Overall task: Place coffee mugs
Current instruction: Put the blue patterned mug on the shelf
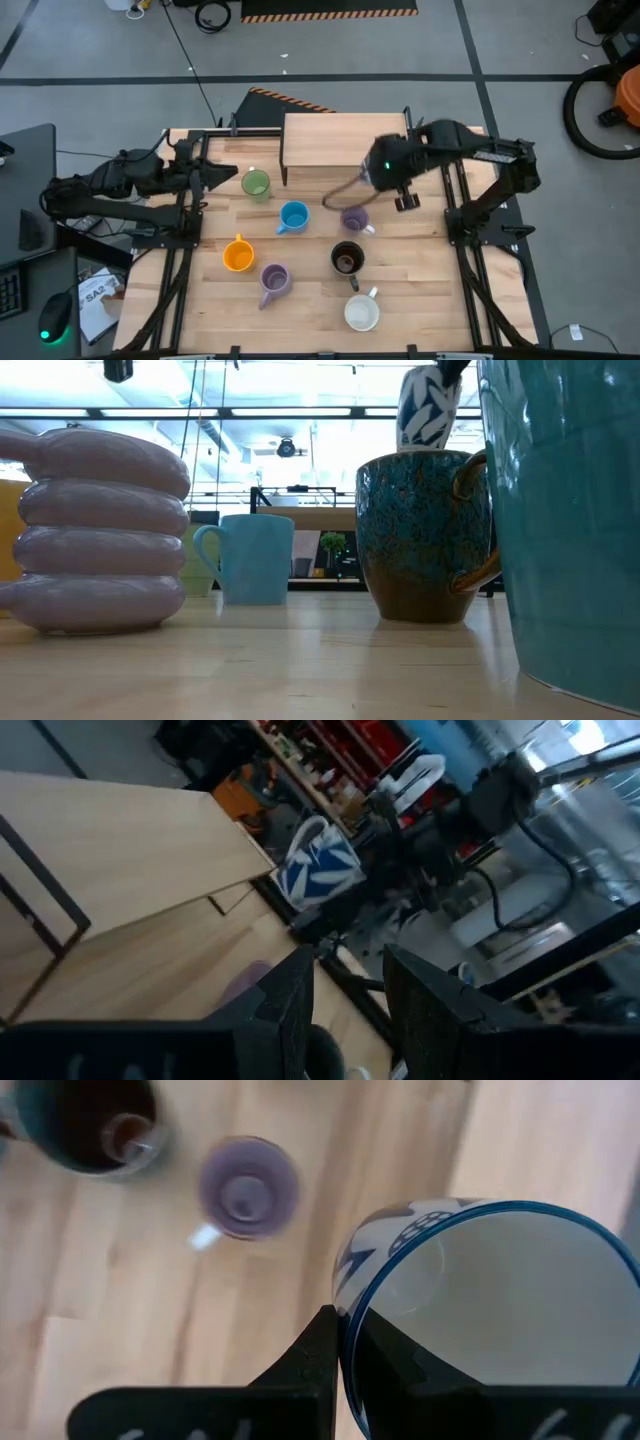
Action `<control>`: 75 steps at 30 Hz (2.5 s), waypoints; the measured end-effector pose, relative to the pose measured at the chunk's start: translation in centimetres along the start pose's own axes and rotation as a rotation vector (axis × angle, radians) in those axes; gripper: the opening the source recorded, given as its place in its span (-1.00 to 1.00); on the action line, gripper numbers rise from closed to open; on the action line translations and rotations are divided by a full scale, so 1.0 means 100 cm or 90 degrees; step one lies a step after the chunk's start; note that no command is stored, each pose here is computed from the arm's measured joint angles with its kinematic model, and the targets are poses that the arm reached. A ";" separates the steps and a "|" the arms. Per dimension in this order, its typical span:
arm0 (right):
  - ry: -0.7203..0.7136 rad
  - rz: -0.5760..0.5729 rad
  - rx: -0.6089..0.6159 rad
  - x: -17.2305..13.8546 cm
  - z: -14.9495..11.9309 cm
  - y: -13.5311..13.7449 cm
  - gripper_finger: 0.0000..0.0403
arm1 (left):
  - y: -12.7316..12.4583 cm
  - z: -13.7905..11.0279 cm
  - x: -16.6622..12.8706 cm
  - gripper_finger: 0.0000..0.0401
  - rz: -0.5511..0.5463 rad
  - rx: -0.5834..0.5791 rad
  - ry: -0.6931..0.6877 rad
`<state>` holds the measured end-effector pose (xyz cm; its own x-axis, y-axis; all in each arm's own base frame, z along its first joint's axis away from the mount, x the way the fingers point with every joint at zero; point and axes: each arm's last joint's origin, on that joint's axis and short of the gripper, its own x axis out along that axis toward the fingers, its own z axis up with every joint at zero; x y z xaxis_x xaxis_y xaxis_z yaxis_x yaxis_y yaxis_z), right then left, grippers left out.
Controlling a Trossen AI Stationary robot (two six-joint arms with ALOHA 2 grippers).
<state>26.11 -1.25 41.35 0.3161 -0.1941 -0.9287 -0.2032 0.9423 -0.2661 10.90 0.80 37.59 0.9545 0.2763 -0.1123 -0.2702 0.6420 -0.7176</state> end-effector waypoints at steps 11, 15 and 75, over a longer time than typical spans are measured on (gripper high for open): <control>0.056 -0.034 0.044 0.013 -0.036 -0.077 -0.85 | -0.020 0.043 0.015 -0.36 0.112 0.072 0.048; 0.062 -0.018 0.073 0.018 -0.053 -0.101 -0.85 | -0.017 0.050 0.025 -0.36 0.138 0.096 0.042; 0.086 -0.152 0.247 0.002 -0.095 -0.137 -0.24 | -0.004 0.055 0.049 -0.36 0.213 0.179 0.045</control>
<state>20.15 -16.79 42.32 0.1838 -0.4276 -0.8851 0.2295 0.8942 -0.3844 14.96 5.83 41.15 0.8120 0.4586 -0.3611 -0.5807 0.6973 -0.4201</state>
